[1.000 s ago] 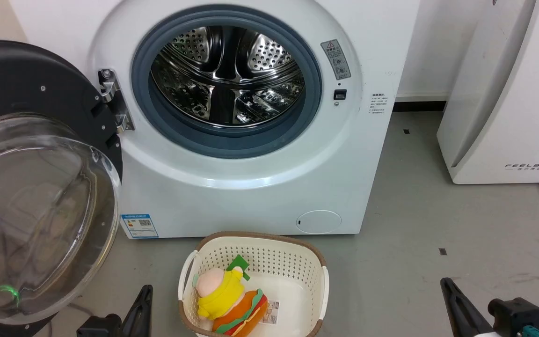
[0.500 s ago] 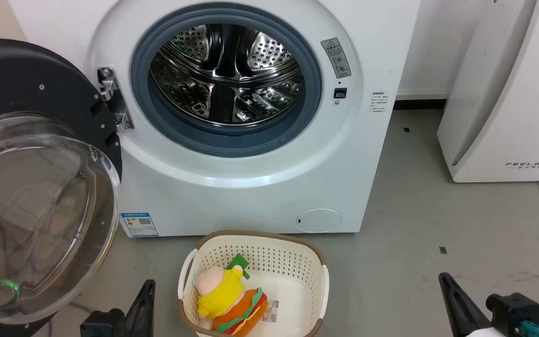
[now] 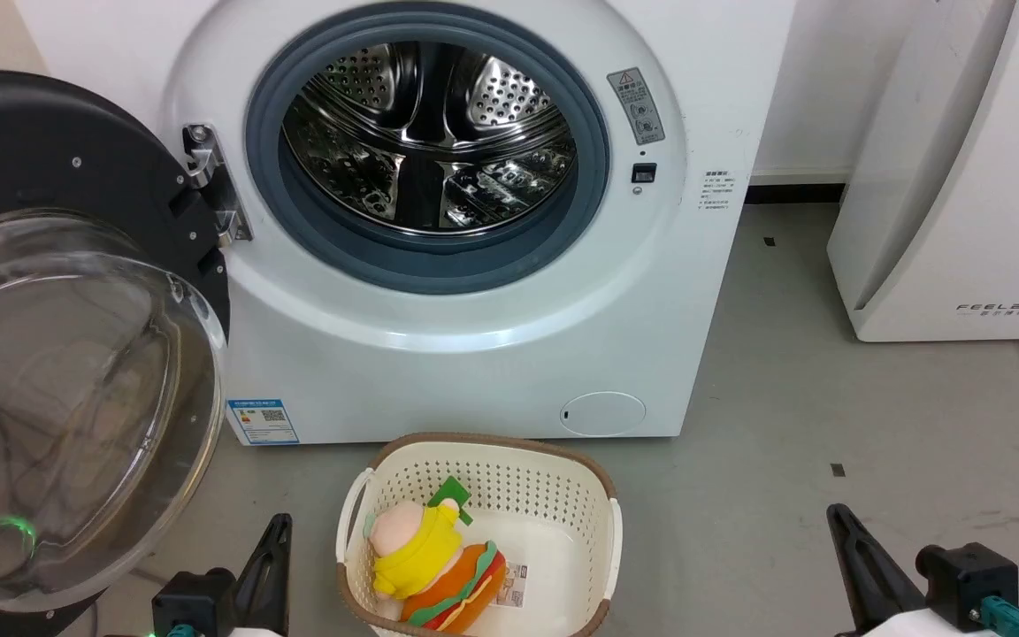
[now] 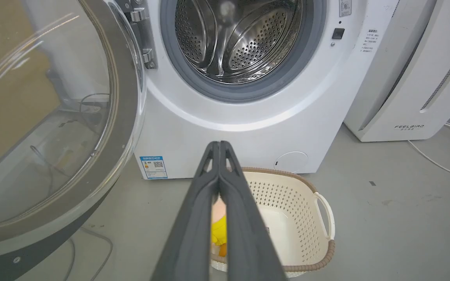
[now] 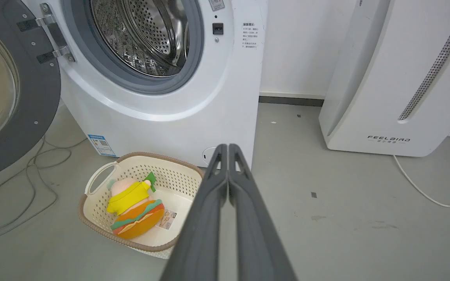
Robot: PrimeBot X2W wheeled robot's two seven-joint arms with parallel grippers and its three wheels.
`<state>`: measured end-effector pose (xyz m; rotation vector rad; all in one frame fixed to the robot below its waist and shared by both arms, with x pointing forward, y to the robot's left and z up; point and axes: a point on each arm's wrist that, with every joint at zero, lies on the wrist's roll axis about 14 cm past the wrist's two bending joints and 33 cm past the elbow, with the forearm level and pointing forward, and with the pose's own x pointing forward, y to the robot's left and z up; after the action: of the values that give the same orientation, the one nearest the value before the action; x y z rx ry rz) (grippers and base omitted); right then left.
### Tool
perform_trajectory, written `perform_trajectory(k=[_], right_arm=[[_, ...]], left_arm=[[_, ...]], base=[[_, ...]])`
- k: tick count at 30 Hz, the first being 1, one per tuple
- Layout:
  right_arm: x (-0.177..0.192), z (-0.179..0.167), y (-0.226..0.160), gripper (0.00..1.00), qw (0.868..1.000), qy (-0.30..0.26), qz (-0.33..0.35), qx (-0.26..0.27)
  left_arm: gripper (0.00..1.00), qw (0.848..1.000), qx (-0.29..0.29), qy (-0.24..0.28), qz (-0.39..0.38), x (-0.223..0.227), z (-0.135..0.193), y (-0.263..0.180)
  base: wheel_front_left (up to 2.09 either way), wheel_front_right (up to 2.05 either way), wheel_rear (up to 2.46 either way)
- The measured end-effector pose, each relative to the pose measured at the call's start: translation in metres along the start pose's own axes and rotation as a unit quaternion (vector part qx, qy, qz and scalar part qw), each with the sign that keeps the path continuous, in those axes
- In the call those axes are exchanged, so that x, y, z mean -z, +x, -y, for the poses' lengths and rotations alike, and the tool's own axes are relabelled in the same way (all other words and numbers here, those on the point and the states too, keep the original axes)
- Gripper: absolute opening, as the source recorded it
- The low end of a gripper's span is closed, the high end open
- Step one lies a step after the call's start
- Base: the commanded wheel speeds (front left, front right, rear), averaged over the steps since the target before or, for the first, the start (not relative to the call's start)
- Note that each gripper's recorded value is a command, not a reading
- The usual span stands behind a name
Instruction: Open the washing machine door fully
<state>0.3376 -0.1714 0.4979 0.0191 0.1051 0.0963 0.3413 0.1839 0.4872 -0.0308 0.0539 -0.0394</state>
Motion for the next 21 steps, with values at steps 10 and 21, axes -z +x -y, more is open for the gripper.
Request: perform_trajectory(k=[10,21], right_arm=[[-0.0019,-0.0006,0.0029,0.00,1.000,-0.004,0.003,-0.001],[-0.0048,-0.0018,0.0065,0.00,1.000,-0.009,0.007,-0.003]], left_arm=[[0.00,1.000,0.000,0.004,-0.001,-0.0020,0.0017,0.0020],[0.00,1.000,0.000,0.009,0.003,-0.0076,0.0044,0.0069]], base=[[0.00,0.00,0.00],[0.00,0.00,0.00]])
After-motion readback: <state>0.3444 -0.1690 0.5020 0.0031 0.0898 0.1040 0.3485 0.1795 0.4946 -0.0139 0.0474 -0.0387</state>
